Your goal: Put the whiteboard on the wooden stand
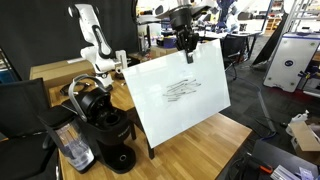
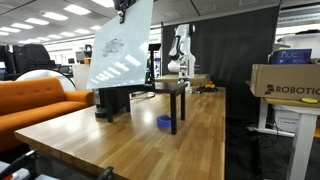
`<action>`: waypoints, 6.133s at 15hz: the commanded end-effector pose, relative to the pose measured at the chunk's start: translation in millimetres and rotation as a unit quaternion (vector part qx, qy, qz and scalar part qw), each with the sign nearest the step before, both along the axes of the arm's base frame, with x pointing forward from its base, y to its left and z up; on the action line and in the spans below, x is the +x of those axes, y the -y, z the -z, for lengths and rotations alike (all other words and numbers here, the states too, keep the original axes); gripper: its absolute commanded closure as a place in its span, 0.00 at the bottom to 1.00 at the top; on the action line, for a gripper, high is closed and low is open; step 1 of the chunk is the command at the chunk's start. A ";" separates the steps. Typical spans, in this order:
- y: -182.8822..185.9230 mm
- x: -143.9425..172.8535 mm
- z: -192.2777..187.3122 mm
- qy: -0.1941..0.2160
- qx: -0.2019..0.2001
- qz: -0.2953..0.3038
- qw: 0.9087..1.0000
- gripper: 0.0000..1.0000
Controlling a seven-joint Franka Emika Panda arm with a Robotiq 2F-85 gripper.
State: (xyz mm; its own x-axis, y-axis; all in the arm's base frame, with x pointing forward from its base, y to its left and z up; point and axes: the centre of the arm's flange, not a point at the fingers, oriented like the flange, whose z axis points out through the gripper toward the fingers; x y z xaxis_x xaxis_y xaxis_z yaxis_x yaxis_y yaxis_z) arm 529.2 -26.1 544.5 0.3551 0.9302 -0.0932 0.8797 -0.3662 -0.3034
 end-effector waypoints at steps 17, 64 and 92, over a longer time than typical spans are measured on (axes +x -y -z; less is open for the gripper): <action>39.2 63.5 -54.4 0.044 0.019 -0.015 0.999 0.99; 73.9 77.0 -15.0 0.125 0.100 -0.152 0.975 0.99; 91.0 131.4 47.3 0.044 0.113 -0.080 0.989 0.99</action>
State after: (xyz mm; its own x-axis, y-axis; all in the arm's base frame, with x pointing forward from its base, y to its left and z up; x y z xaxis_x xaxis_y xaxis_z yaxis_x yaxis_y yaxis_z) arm 635.7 -116.2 531.6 0.1462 0.9789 0.1424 0.9703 -0.1139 -0.2133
